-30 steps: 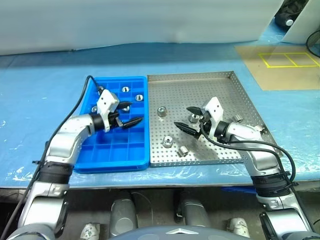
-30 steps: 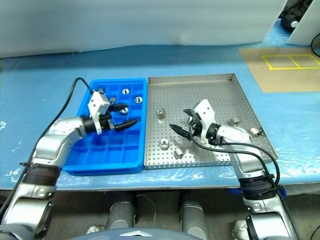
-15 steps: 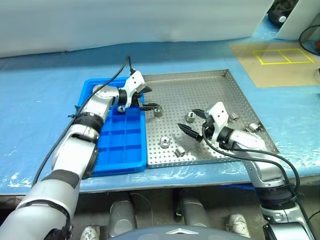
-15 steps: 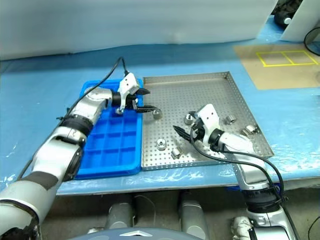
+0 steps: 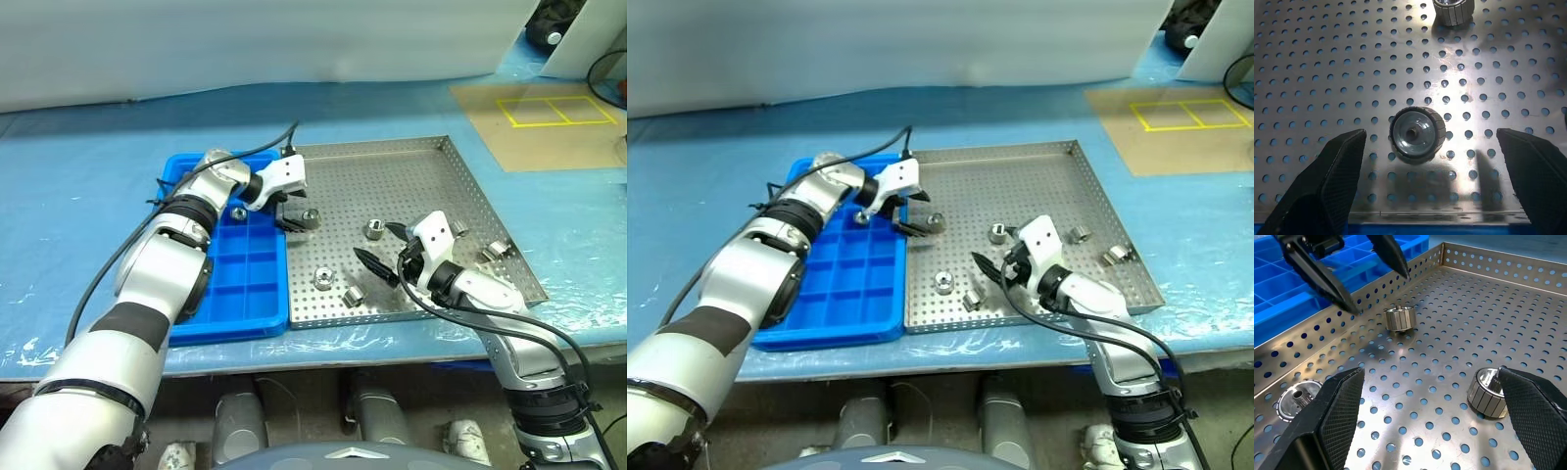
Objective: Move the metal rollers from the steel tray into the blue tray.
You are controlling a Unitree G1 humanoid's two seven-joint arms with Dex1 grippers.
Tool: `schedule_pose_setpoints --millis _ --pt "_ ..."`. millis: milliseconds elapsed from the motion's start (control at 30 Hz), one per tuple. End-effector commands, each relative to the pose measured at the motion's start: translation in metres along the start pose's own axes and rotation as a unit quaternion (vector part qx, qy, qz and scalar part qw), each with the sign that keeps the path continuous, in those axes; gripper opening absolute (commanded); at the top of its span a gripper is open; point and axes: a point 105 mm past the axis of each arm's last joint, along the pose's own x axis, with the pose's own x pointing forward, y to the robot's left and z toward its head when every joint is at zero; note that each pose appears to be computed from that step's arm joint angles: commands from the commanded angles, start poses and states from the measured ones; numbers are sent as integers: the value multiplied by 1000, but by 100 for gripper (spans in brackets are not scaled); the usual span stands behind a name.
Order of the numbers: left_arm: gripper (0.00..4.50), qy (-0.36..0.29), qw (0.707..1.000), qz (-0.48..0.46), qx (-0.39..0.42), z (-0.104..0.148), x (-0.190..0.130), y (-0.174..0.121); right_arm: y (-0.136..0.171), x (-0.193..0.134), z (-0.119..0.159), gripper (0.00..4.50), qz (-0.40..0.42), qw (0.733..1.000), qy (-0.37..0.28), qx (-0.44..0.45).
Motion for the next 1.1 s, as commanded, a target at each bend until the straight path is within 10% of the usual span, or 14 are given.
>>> schedule_pose_setpoints --millis 33,833,1100 --pt "450 7 999 35 15 4 2 8 0 -7 16 448 -8 999 -29 -12" --pt "450 41 999 -5 -25 -24 39 -23 1 -19 15 448 -37 999 -17 -18" --pt "330 32 999 -11 -32 -17 40 -23 -2 -20 14 450 -49 998 -16 -21"
